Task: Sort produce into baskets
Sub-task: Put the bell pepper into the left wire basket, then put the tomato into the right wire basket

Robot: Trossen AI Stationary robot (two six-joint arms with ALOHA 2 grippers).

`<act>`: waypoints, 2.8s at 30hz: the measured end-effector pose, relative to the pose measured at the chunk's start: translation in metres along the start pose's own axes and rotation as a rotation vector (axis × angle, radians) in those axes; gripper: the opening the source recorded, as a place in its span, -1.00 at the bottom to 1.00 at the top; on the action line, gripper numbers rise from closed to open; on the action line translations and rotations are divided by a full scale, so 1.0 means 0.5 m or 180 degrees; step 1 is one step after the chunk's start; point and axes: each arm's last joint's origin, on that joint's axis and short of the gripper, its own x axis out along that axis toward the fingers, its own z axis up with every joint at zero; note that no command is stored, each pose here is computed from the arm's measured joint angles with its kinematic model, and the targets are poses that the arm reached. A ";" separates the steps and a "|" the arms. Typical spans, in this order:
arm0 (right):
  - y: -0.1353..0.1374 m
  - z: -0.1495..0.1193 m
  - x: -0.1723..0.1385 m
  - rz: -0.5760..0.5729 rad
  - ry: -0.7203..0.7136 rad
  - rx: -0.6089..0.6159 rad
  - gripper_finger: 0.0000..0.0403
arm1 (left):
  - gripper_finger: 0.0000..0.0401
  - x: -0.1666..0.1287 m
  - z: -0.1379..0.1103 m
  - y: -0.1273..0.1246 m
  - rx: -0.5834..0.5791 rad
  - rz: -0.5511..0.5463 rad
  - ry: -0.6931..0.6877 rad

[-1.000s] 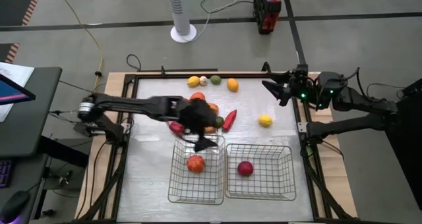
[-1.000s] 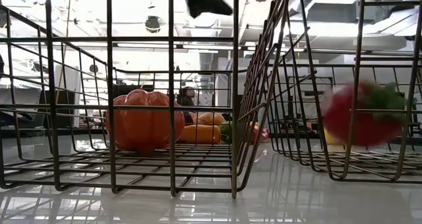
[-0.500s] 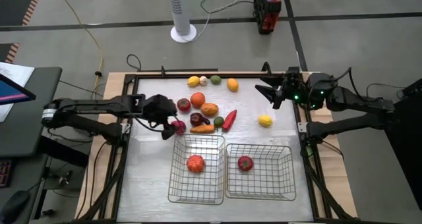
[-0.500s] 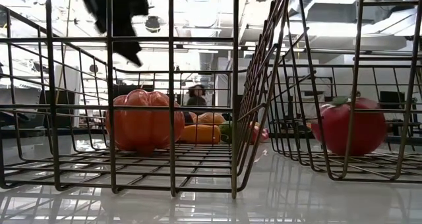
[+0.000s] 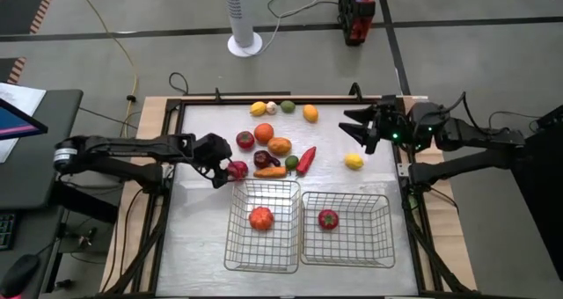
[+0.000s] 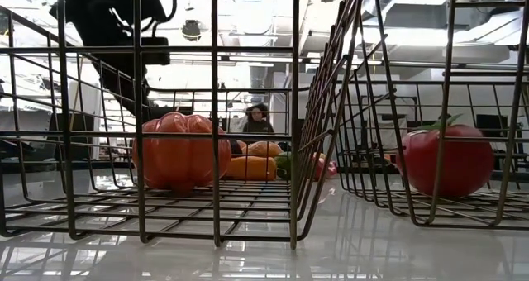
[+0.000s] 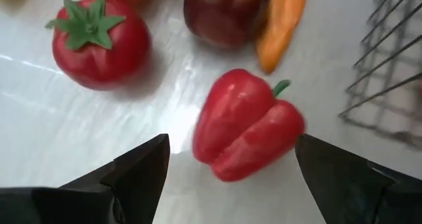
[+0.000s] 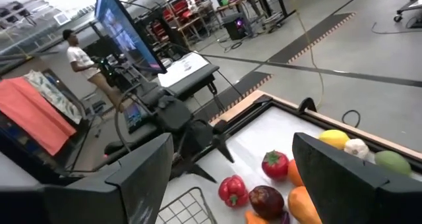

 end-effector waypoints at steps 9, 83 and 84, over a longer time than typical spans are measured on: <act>0.005 0.003 -0.001 0.0069 -0.0062 0.0104 0.69 | 0.56 0.045 -0.003 -0.005 0.0825 -0.0181 0.0335; 0.004 0.004 -0.001 -0.0014 -0.0107 0.0023 0.69 | 0.77 -0.119 0.120 -0.072 -0.0404 -0.1338 -0.0436; 0.004 0.004 -0.001 -0.0013 -0.0107 0.0024 0.69 | 0.77 -0.118 0.119 -0.065 -0.0442 -0.1258 -0.0414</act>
